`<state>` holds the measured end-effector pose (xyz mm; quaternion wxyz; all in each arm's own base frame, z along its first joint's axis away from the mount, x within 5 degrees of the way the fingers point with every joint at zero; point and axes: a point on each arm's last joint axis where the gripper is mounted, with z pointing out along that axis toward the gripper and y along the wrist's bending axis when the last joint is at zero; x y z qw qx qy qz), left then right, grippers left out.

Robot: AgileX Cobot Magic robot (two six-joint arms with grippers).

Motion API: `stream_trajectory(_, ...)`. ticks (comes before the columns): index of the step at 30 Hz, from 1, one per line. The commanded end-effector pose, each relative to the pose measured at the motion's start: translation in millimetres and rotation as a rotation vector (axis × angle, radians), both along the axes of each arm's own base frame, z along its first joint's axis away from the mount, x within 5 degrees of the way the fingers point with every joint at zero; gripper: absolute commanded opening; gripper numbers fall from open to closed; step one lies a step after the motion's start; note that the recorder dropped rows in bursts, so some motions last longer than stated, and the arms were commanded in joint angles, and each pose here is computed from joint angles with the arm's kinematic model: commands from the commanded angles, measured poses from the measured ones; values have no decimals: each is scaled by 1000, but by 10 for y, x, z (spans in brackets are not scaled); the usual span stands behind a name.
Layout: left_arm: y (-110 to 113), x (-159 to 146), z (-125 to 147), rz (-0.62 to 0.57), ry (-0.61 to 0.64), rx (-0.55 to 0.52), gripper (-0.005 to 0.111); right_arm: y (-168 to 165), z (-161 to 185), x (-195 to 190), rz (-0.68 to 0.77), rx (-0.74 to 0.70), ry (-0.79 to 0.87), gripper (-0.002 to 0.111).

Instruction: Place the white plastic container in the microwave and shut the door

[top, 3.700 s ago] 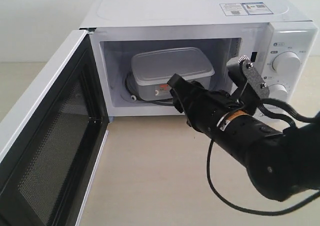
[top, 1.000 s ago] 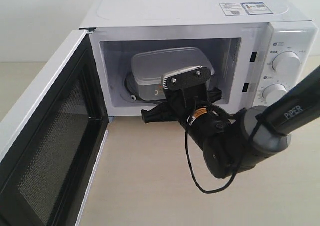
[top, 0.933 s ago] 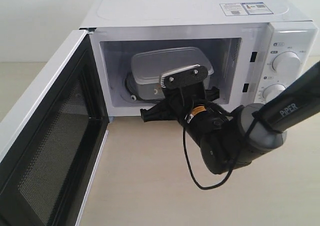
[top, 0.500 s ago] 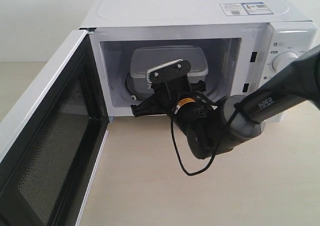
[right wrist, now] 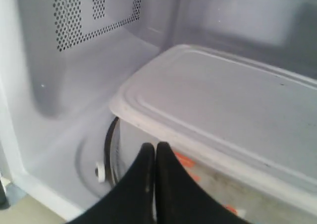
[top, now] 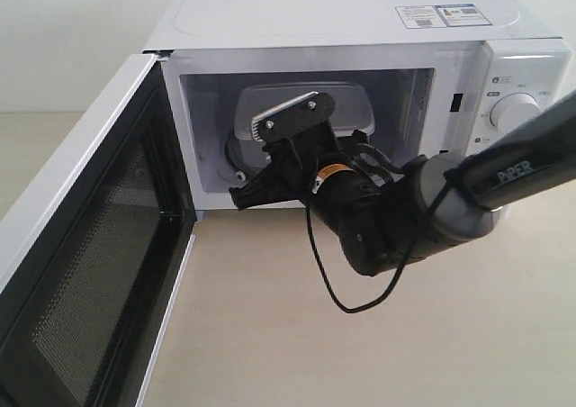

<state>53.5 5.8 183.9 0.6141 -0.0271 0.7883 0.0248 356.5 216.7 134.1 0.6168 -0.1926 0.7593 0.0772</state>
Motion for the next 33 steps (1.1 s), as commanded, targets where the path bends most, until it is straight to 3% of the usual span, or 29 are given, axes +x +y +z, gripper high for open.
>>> stream_trajectory(1, -5, 0, -9, -6, 0, -11, 4, -152, 47, -202, -16, -18, 38, 0)
stream_trajectory(7, -5, 0, -9, -6, 0, -11, 4, -367, 120, -544, -6, -51, 110, 0)
stream_trajectory(16, -5, 0, -9, -6, 0, -11, 4, -494, 529, -1048, 131, -117, 484, 0)
stream_trajectory(20, -5, 0, -9, -6, 0, -11, 4, -543, 688, -1210, 175, -129, 558, 0)
stream_trajectory(26, -5, 0, -9, -6, 0, -11, 4, -666, 1065, -1546, 178, 5, 683, 0)
stream_trajectory(33, -5, 0, -9, -6, 0, -11, 4, -683, 1142, -1607, 165, 70, 708, 0)
